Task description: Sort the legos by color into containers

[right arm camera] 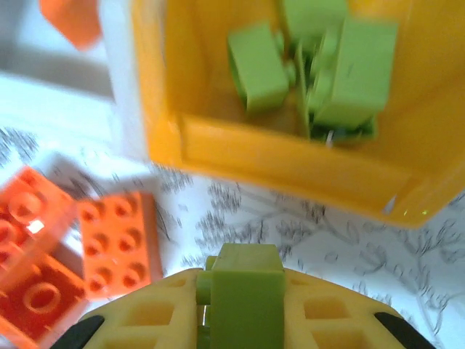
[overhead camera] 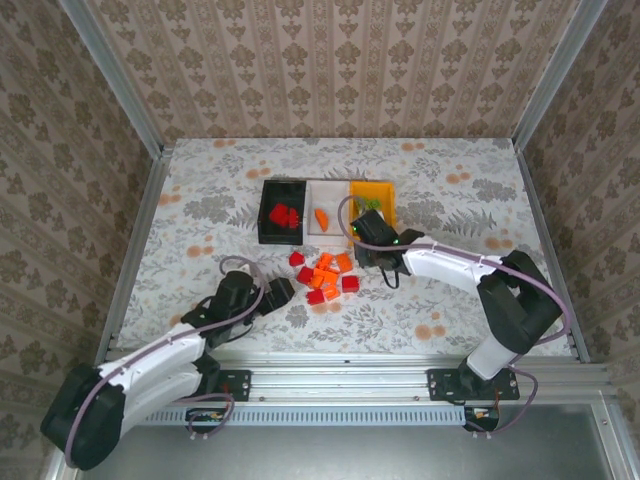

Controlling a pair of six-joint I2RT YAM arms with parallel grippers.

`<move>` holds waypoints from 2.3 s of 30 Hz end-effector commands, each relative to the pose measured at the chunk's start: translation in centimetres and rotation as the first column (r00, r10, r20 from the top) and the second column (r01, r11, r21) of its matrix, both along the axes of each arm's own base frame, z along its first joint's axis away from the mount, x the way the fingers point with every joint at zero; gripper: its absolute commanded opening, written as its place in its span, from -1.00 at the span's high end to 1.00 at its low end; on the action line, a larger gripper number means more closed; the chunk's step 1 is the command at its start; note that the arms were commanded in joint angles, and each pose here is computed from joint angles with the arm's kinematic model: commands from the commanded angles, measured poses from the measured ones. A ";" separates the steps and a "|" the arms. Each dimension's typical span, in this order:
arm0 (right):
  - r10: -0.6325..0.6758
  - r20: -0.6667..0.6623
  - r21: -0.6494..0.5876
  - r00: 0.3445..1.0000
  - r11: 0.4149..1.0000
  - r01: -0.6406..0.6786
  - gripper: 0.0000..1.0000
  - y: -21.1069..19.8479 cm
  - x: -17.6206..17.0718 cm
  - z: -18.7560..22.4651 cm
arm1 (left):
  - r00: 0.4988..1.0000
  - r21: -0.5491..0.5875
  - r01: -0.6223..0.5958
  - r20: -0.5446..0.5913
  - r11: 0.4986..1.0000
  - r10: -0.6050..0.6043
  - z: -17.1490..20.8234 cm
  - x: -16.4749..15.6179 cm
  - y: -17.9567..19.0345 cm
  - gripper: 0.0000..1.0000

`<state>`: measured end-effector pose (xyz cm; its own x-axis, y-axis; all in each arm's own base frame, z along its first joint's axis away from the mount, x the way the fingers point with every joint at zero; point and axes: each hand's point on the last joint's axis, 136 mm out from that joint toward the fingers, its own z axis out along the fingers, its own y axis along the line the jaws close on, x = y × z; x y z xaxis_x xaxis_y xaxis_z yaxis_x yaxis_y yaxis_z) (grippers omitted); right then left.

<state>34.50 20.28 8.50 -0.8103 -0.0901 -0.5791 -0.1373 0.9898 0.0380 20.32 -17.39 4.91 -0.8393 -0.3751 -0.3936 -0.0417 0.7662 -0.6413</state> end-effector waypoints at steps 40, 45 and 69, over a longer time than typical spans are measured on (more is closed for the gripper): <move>0.095 -0.069 0.044 0.993 0.995 -0.093 -0.14 5.8 -2.0 -2.5 | 0.999 0.014 0.028 0.042 1.000 -0.029 1.4 -1.0 0.0 -1.00; 0.080 -0.105 0.060 0.991 0.995 -0.074 -0.15 5.8 -1.2 -4.2 | 0.996 -0.020 0.062 0.067 0.998 -0.060 1.7 -0.8 -1.0 -1.00; 0.054 -0.141 0.018 0.989 0.998 -0.052 0.10 6.0 -0.2 -7.1 | 0.996 0.036 0.087 0.032 0.996 -0.088 0.2 -0.9 -1.1 -0.99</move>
<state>34.37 26.72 2.10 -0.8698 -0.1383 -0.4736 -0.2022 0.9755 0.0865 19.59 -18.35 5.14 -0.8532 -0.3163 -0.4147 0.0141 0.7808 -0.6247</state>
